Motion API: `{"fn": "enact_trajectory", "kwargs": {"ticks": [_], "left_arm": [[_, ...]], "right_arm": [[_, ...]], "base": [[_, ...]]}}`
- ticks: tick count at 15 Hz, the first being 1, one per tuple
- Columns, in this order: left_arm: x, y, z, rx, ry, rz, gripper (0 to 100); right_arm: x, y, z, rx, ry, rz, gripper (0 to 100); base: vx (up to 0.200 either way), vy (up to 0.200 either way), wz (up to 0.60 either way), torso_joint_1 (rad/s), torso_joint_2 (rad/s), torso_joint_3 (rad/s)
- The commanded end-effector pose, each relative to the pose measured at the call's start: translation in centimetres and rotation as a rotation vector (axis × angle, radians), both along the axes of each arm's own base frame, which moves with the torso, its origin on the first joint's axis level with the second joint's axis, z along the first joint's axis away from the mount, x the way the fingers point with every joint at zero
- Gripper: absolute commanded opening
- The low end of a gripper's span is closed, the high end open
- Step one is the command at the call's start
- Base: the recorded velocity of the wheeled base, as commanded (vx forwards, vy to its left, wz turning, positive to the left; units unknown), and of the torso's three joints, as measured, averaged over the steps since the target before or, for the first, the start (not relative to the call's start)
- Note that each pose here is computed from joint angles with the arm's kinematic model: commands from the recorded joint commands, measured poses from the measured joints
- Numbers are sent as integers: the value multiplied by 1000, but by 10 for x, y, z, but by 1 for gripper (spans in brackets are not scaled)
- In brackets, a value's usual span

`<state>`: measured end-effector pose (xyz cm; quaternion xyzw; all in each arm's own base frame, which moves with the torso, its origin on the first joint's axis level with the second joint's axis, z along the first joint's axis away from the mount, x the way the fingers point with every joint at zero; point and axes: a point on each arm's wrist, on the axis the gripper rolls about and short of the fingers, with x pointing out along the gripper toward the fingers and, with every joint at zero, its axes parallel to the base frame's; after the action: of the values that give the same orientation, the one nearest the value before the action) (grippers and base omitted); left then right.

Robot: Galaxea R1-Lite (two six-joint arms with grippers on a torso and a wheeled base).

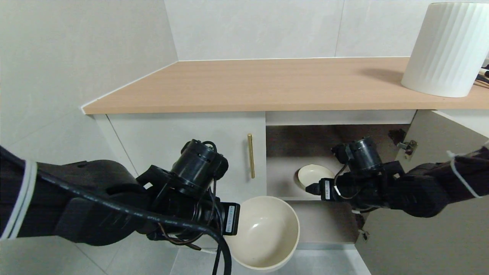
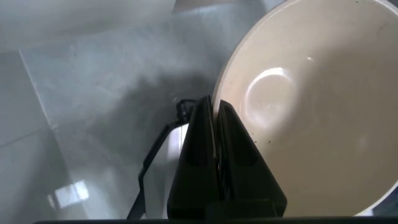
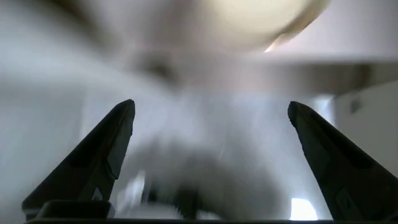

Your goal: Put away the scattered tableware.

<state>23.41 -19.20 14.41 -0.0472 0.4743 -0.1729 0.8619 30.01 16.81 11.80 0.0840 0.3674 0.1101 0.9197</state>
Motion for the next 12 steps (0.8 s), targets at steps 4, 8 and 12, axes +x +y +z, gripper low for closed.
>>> {"fn": "enact_trajectory", "kwargs": {"ticks": [4,8,12], "left_arm": [[-2,-13,-15,43,30,-26,0],[-6,-18,-16,47,32,-45,0],[-7,-20,-18,65,24,-40,0]], "right_arm": [[-74,12,51,85,86,300,100],[-83,29,36,46,139,356,100],[-75,39,16,-1,183,342,100]], "base": [[0,0,0,0,0,0],[0,0,0,0,0,0],[0,0,0,0,0,0]]}}
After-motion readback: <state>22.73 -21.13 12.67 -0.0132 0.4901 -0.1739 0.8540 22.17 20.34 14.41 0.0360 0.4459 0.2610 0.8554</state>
